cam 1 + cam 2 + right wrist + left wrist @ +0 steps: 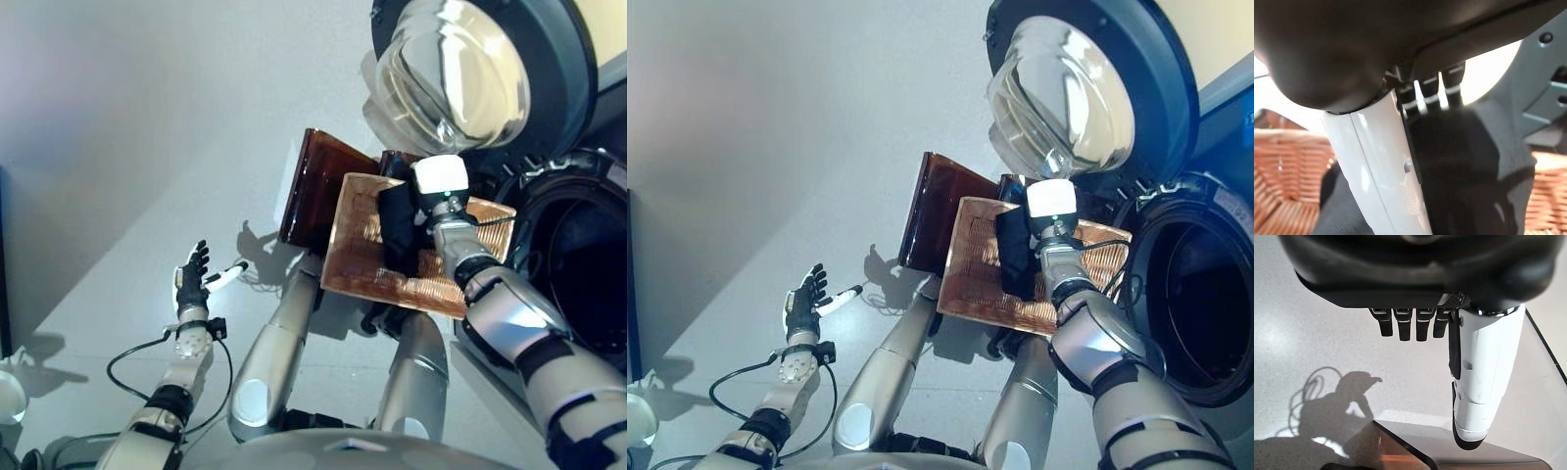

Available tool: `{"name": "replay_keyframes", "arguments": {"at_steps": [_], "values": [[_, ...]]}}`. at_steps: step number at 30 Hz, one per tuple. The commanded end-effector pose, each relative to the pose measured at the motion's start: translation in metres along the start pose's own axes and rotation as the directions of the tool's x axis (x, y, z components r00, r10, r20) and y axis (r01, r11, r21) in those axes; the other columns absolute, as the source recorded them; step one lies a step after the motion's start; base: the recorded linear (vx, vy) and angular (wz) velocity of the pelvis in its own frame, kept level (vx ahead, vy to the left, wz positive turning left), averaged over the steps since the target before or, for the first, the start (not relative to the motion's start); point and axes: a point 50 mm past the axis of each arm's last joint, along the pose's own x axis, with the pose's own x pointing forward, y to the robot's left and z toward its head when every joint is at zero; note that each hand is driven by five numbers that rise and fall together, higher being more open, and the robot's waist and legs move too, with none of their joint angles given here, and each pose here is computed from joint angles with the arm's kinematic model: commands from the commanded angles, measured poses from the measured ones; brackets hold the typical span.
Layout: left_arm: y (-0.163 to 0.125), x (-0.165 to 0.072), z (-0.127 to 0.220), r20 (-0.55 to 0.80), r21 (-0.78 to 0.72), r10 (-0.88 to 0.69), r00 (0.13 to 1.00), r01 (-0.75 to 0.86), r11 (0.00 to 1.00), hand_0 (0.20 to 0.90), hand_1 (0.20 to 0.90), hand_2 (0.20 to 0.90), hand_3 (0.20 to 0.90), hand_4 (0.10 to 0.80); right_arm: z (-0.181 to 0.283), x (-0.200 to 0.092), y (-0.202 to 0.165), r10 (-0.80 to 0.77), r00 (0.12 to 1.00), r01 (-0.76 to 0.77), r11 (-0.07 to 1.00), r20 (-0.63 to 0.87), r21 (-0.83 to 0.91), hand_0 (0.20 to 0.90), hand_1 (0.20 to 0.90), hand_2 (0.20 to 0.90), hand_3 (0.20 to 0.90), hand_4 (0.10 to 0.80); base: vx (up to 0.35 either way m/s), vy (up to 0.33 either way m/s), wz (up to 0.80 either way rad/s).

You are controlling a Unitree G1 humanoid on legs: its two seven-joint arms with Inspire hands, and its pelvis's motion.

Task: Pick up the clothes and place them into the washing machine

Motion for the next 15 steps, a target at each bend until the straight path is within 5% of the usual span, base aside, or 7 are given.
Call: {"name": "replay_keyframes", "arguments": {"at_steps": [1,15], "values": [[0.022,0.002,0.004,0.058,0.012,0.069,0.996,-0.069,0.998,0.900,0.900,0.900,0.900,0.800,-0.017,0.016,-0.036,-0.168,0.984,0.169,0.985,-0.052,0.020,0.900,0.900,0.900,0.900,0.800,0.000,0.000,0.00],[0.022,0.000,-0.004,0.024,0.027,0.064,0.998,-0.064,0.998,0.900,0.900,0.900,0.900,0.800,0.001,0.003,-0.012,-0.117,0.993,0.118,0.991,-0.016,0.066,0.900,0.900,0.900,0.900,0.800,0.000,0.000,0.00]]}}
